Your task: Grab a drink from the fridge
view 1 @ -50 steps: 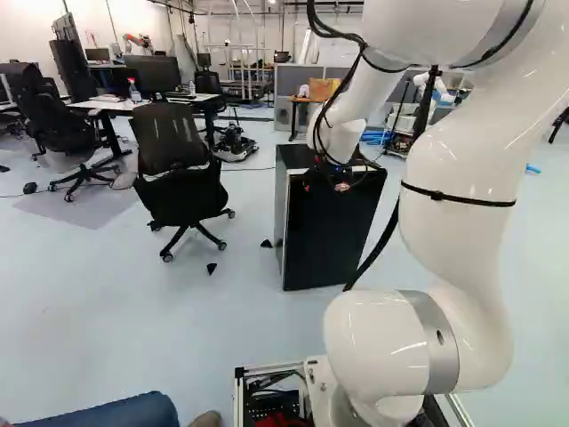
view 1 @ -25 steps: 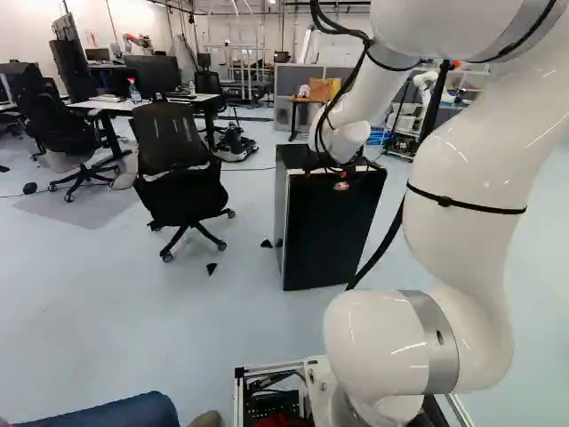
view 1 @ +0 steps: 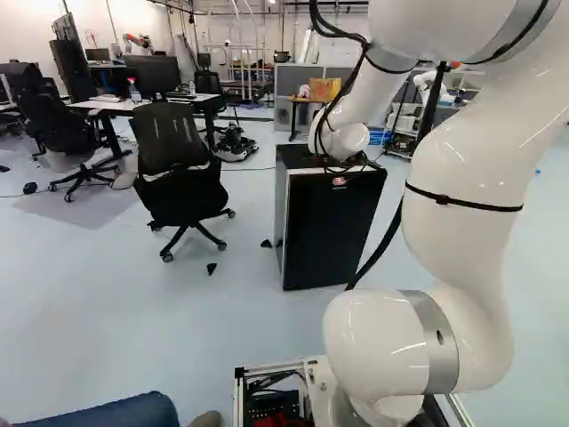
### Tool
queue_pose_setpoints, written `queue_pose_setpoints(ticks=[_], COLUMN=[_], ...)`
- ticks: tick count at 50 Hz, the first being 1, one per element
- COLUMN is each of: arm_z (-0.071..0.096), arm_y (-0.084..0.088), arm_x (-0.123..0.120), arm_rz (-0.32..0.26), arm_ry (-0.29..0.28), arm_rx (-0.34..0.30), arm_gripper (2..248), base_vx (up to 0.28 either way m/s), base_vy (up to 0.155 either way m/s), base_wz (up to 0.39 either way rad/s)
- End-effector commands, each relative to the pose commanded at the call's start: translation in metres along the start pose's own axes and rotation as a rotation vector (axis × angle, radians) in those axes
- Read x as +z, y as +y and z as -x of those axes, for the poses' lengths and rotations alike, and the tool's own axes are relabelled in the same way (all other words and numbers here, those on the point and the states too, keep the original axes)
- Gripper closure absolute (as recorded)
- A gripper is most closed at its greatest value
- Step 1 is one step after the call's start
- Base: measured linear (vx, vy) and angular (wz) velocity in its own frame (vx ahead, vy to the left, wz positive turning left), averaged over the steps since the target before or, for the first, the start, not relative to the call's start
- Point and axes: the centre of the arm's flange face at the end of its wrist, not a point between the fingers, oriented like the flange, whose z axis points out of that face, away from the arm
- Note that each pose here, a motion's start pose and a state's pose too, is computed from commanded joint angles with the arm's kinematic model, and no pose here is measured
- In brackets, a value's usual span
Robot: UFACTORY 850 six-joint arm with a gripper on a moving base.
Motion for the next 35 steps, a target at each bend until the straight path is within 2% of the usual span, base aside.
queue_pose_setpoints(ticks=[24, 35], arm_z=[-0.001, 0.003], arm_y=[0.000, 0.000], arm_x=[0.015, 0.020], arm_rz=[0.000, 0.000], arm_ry=[0.200, 0.254], arm_rx=[0.000, 0.000], arm_gripper=[3, 3], base_vx=[0.000, 0.000], base_vy=[0.000, 0.000], base_wz=[0.000, 0.000])
